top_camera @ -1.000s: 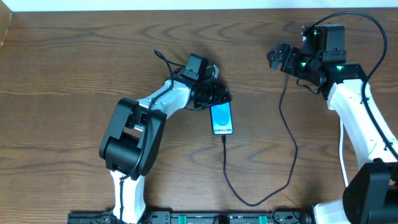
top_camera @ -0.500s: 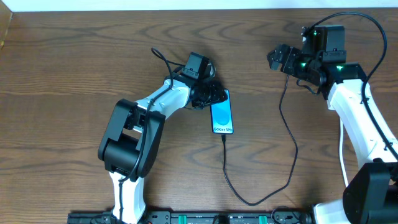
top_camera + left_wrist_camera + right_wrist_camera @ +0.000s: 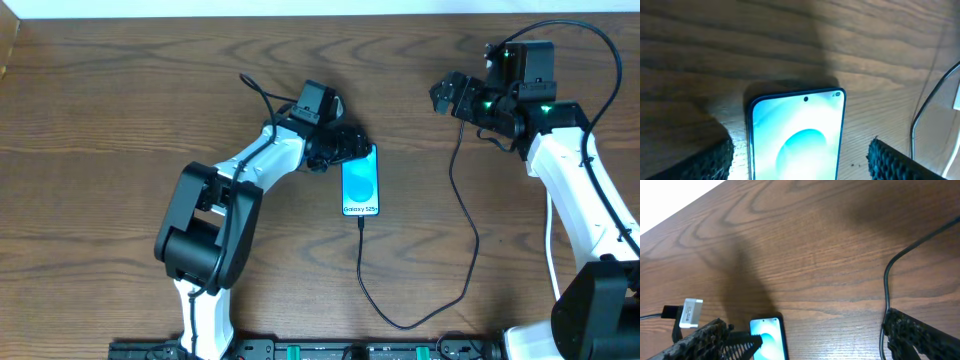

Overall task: Plug charger to phone and switch on socket
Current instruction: 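Lower the phone flat onto the table center with the left gripper, then open the left gripper and lift it away from the phone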

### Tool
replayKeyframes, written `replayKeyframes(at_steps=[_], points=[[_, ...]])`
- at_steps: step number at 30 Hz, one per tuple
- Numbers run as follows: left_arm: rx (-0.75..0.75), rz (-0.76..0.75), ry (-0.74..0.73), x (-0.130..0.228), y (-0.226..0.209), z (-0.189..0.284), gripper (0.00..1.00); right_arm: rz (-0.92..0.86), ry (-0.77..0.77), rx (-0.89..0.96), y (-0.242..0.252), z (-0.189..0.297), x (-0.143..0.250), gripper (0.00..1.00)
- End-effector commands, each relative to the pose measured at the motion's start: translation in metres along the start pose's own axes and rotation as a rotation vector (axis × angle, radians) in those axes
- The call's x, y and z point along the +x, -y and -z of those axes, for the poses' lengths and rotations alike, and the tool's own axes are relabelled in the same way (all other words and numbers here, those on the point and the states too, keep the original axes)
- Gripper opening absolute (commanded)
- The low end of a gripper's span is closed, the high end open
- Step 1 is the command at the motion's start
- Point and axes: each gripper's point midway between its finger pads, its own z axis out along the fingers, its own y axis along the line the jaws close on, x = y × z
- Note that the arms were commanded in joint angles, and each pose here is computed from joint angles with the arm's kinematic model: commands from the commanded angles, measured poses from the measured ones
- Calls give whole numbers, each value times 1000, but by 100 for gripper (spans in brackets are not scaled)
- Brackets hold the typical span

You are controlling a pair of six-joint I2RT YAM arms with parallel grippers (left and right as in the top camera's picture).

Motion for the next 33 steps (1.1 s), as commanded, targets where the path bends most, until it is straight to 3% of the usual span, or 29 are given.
replayKeyframes(at_steps=[1,6,10,15,20,26,33], points=[[-146,43,-22,14,-43,-17,88,14,10,3,-1,3,-2,98],[-155,16,33,-4,-47,0,88,14,10,4,-1,3,-2,99],[-146,-33,111,-28,-46,47,88,14,15,17,1,3,-3,99],[-292,28,323,-53,-66,160,88,14,15,17,1,3,-3,99],[-276,38,482,-40,-48,253,88,14,15,17,1,3,-3,99],[-241,10,561,-19,-27,299,89,14,15,17,1,3,-3,99],[-236,6,572,-17,-25,303,89,13,12,18,1,3,-2,99]])
